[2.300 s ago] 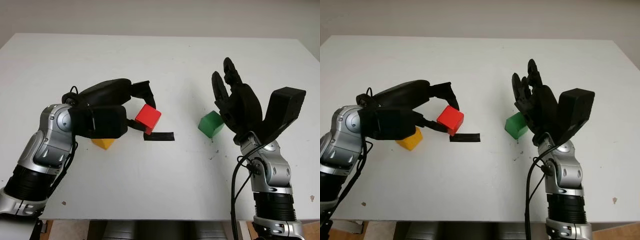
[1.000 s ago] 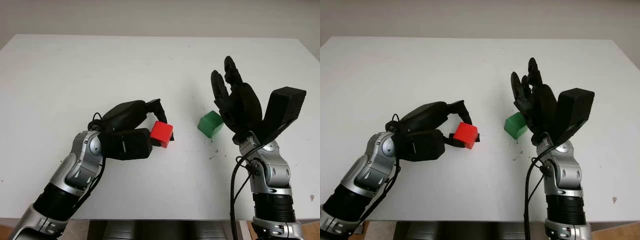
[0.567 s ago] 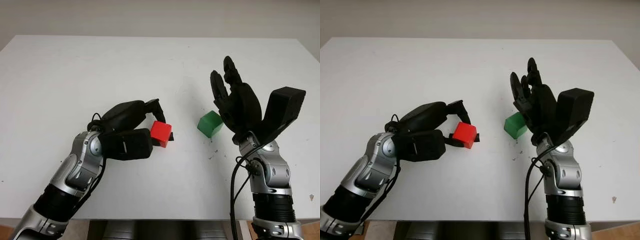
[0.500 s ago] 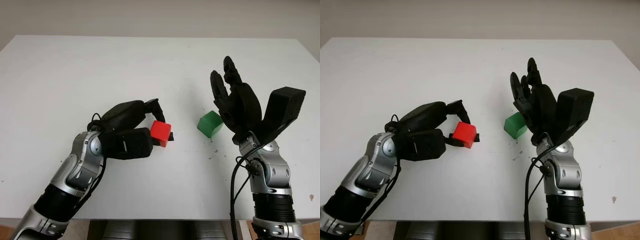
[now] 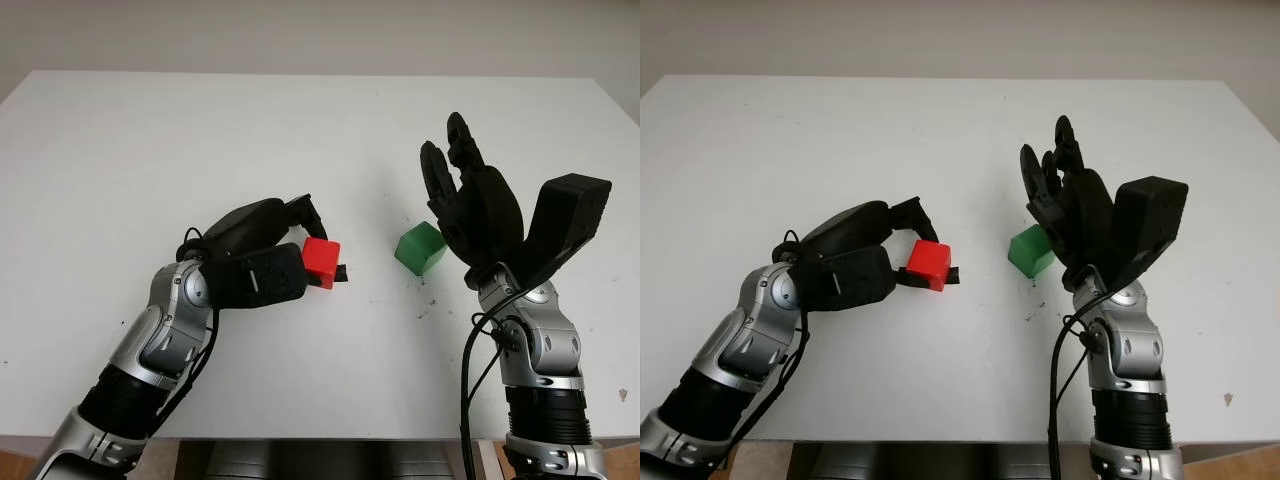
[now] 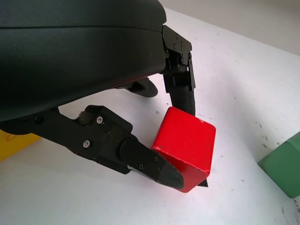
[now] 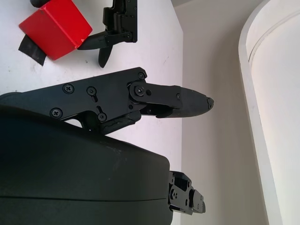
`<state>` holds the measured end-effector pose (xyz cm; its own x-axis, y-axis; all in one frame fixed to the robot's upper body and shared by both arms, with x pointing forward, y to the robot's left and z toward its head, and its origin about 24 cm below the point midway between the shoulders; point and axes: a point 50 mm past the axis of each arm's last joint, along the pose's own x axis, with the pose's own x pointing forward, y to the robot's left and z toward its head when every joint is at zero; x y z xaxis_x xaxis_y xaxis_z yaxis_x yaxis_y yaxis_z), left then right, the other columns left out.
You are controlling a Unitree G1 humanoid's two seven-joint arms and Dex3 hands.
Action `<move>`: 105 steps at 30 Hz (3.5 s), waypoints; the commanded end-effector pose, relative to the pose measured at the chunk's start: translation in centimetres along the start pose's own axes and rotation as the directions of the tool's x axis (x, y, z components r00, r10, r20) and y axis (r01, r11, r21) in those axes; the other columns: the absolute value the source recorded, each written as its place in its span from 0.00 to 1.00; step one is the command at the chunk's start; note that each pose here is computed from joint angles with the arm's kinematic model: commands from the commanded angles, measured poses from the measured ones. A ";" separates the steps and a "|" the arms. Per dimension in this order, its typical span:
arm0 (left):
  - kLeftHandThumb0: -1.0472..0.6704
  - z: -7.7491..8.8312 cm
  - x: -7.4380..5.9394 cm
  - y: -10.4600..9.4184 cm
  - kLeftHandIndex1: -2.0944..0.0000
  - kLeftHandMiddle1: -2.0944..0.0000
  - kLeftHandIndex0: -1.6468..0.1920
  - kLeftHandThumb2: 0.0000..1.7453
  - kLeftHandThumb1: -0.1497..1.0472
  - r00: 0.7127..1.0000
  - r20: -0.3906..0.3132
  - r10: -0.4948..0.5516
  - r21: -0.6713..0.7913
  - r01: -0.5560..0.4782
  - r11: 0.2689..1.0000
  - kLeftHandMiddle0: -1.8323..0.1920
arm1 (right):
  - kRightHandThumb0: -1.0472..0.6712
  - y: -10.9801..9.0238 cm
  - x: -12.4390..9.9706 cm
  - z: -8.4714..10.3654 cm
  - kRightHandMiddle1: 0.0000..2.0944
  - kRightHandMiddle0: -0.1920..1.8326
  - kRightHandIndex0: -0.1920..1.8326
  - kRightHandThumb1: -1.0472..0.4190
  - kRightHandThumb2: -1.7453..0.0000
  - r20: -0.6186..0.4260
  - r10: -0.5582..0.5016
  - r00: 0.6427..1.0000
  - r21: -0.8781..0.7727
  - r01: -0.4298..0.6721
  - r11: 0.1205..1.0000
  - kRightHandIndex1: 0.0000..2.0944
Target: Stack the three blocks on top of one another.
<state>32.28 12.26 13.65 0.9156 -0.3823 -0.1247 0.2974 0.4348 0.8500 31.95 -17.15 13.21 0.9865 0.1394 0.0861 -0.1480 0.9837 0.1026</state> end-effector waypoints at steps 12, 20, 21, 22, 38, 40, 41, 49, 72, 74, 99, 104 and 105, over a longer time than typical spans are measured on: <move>0.39 0.4 0.0 0.3 0.46 0.96 0.78 0.03 0.97 1.000 0.015 -0.001 0.025 0.001 1.000 0.77 | 0.28 -0.1 0.0 0.6 0.00 0.00 0.00 0.00 0.75 0.019 -0.001 1.000 -0.007 0.001 1.000 0.00; 0.22 1.2 -0.9 0.5 0.97 1.00 0.90 0.04 0.99 0.989 0.026 -0.147 0.061 0.146 0.987 0.95 | 0.28 -0.1 -0.1 0.4 0.00 0.00 0.00 0.00 0.74 0.015 -0.007 1.000 -0.010 0.007 1.000 0.00; 0.21 1.4 -1.0 0.6 0.97 1.00 0.91 0.03 0.99 0.985 0.037 -0.169 0.071 0.166 0.984 0.96 | 0.28 -0.1 -0.1 0.4 0.00 0.00 0.00 0.00 0.74 0.016 -0.005 1.000 -0.013 0.005 1.000 0.00; 0.20 1.6 -1.2 0.6 0.98 1.00 0.93 0.03 0.99 0.981 0.052 -0.187 0.075 0.183 0.980 0.98 | 0.28 -0.1 -0.1 0.4 0.00 0.00 0.00 0.00 0.74 0.016 -0.006 1.000 -0.015 0.006 1.000 0.00; 0.10 2.6 -4.2 5.8 0.99 0.98 0.99 0.04 1.00 0.978 0.206 -0.043 -0.016 0.047 0.999 0.99 | 0.28 -0.2 -0.1 0.3 0.00 0.00 0.00 0.00 0.75 0.012 -0.012 1.000 -0.015 0.013 1.000 0.00; 0.12 2.4 -4.7 7.5 0.97 0.97 0.95 0.04 1.00 0.972 0.226 0.067 -0.028 -0.062 0.998 0.95 | 0.28 -0.2 -0.1 0.3 0.00 0.00 0.00 0.00 0.75 0.013 -0.012 1.000 -0.016 0.012 1.000 0.00; 0.13 2.3 -4.9 8.4 0.96 0.96 0.94 0.04 1.00 0.969 0.224 0.108 -0.027 -0.105 0.994 0.94 | 0.28 -0.1 -0.1 0.3 0.00 0.00 0.00 0.00 0.75 0.014 -0.009 1.000 -0.015 0.009 1.000 0.00; 0.20 -0.6 -6.5 15.5 0.95 0.98 0.85 0.01 0.86 0.984 0.178 0.001 0.107 -0.020 0.994 0.94 | 0.28 -0.1 -0.1 0.4 0.00 0.00 0.00 0.00 0.74 0.017 -0.004 1.000 -0.004 0.004 1.000 0.00; 0.17 -3.6 -7.3 12.2 0.97 0.97 0.78 0.03 0.87 0.961 -0.090 -0.262 0.583 0.264 0.769 0.95 | 0.30 -0.1 0.0 0.9 0.00 0.00 0.00 0.00 0.71 0.020 0.013 1.000 -0.021 -0.013 1.000 0.00; 0.18 -3.7 -6.9 11.3 0.97 0.97 0.77 0.03 0.87 0.962 -0.080 -0.260 0.617 0.253 0.745 0.94 | 0.30 -0.1 0.0 0.9 0.00 0.00 0.00 0.00 0.71 0.018 0.013 1.000 -0.019 -0.013 1.000 0.00; 0.19 -5.3 -5.5 7.4 0.92 0.96 0.63 0.04 0.87 0.983 -0.002 -0.186 0.810 0.110 0.576 0.84 | 0.29 -0.4 0.0 0.9 0.00 0.00 0.00 0.00 0.71 0.015 0.014 1.000 -0.019 -0.014 1.000 0.00; 0.19 -5.4 -5.4 7.3 0.90 0.96 0.60 0.04 0.88 0.986 0.019 -0.168 0.833 0.077 0.548 0.82 | 0.29 -0.4 0.0 0.9 0.00 0.00 0.00 0.00 0.72 0.016 0.009 1.000 -0.014 -0.009 1.000 0.00; 0.19 -5.4 -5.4 7.3 0.90 0.96 0.59 0.04 0.89 0.986 0.023 -0.165 0.840 0.071 0.538 0.82 | 0.29 -0.4 0.0 0.9 0.00 0.00 0.00 0.00 0.72 0.017 0.008 1.000 -0.015 -0.007 1.000 0.00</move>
<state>31.09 21.64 18.10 0.8489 -0.4710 -0.2399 -0.0061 -0.4625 0.8866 31.86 -17.50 13.36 0.9859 0.1483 0.0778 -0.1553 0.9835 0.0931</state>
